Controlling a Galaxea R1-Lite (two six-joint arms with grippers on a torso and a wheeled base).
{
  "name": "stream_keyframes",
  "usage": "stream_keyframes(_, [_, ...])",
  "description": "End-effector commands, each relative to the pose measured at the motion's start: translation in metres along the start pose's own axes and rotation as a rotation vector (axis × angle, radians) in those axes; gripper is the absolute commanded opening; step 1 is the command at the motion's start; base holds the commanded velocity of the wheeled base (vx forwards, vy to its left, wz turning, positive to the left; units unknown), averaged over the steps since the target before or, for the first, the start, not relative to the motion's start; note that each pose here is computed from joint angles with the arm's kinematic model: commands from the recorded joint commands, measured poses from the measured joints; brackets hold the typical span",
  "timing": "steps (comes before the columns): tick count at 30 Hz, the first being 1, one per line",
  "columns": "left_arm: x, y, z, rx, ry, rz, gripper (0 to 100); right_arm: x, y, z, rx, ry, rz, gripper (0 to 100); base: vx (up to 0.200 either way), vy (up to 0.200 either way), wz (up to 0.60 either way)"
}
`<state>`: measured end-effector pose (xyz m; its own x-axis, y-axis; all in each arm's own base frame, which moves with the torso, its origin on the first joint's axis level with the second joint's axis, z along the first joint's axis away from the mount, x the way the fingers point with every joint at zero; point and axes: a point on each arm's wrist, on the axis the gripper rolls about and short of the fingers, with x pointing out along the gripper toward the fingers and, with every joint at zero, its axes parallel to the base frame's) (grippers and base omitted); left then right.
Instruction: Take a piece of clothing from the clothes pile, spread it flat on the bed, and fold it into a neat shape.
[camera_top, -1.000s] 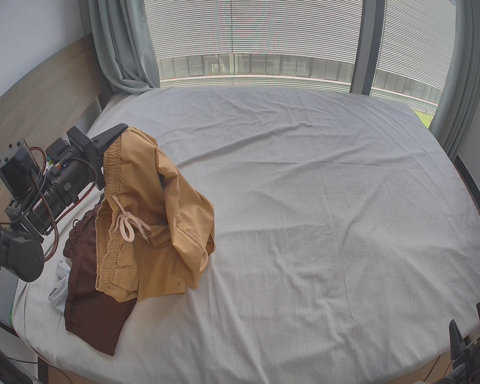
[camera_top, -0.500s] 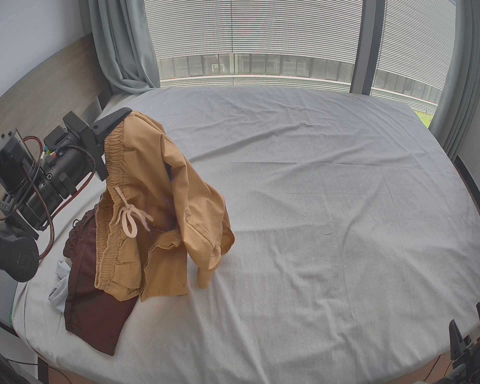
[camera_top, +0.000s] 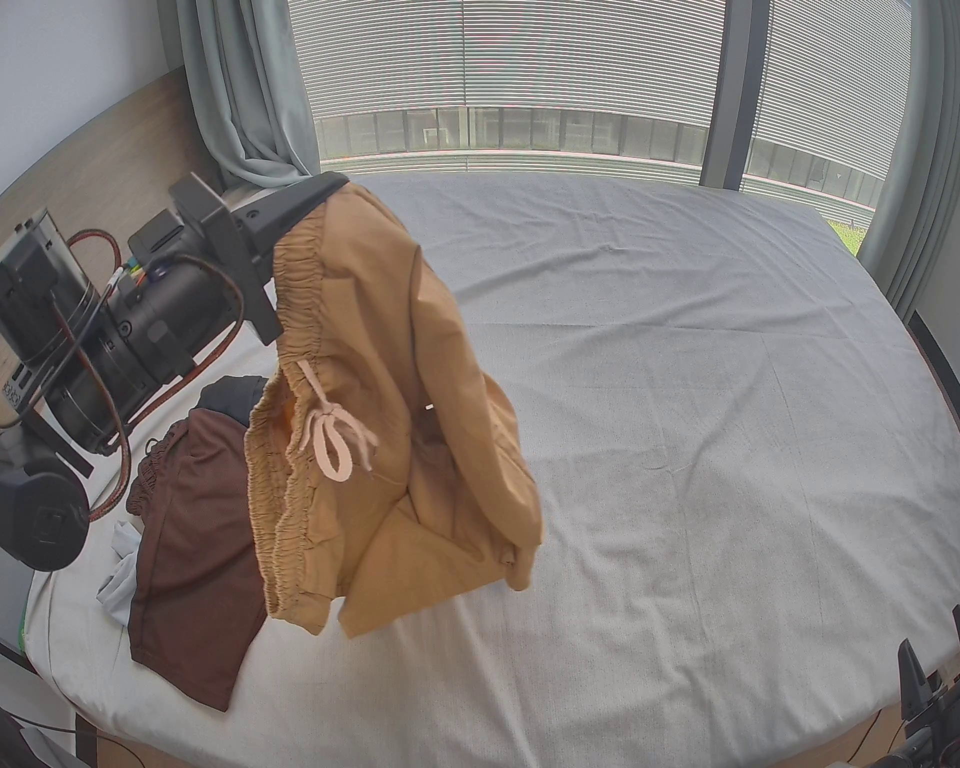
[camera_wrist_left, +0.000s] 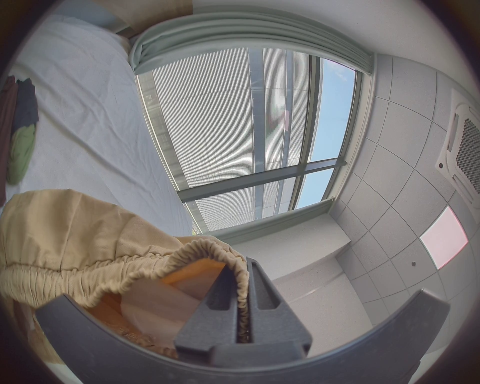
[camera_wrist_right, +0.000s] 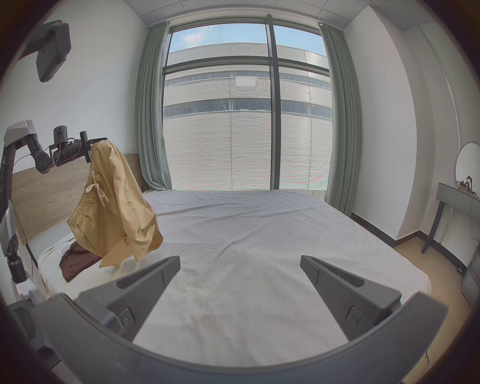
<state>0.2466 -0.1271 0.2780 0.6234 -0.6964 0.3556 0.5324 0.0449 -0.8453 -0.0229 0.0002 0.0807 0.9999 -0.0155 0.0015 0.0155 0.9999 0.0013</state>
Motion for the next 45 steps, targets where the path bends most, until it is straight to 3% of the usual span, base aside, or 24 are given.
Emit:
stream_keyframes(1, [0.021, -0.008, -0.019, -0.026, 0.066, -0.047, 0, 0.0, 0.0, -0.005, 0.0, 0.0, 0.0, 100, 0.0, 0.0, 0.0])
stream_keyframes(15, [0.084, 0.007, -0.078, -0.098, 0.244, -0.117, 0, 0.0, 0.0, -0.005, 0.0, 0.0, 0.0, 100, 0.0, 0.0, 0.0])
stream_keyframes(21, [0.094, 0.0, -0.099, -0.127, 0.292, -0.158, 0, 0.0, 0.0, -0.005, 0.0, 0.0, 0.0, 100, 0.0, 0.0, 0.0])
stream_keyframes(29, [0.091, -0.025, -0.091, -0.304, 0.276, -0.216, 0, 0.0, 0.0, -0.005, 0.0, 0.0, 0.0, 100, 0.0, 0.0, 0.0])
stream_keyframes(35, [0.081, 0.005, -0.072, -0.283, 0.227, -0.124, 0, 0.0, 0.0, -0.005, 0.002, 0.0, 0.0, 100, 0.0, 0.0, 0.0])
stream_keyframes(36, [0.072, 0.022, -0.066, -0.25, 0.204, -0.071, 0, 0.0, 0.0, -0.005, 0.002, 0.0, 0.0, 100, 0.0, 0.0, 0.0])
stream_keyframes(38, [0.068, 0.028, -0.064, -0.227, 0.194, -0.057, 0, 0.0, 0.0, -0.005, 0.002, 0.0, 0.0, 100, 0.0, 0.0, 0.0])
stream_keyframes(39, [0.057, 0.043, -0.058, -0.151, 0.169, -0.033, 0, 0.0, 0.0, -0.005, 0.002, 0.0, 0.0, 100, 0.0, 0.0, 0.0])
stream_keyframes(42, [0.041, 0.061, -0.05, -0.06, 0.163, -0.014, 0, 0.0, 0.0, -0.005, 0.002, 0.0, 0.0, 100, 0.0, 0.0, 0.0])
stream_keyframes(45, [0.023, 0.072, -0.041, -0.03, 0.165, -0.001, 0, 0.0, 0.0, -0.005, 0.002, 0.0, 0.0, 100, 0.0, 0.0, 0.0])
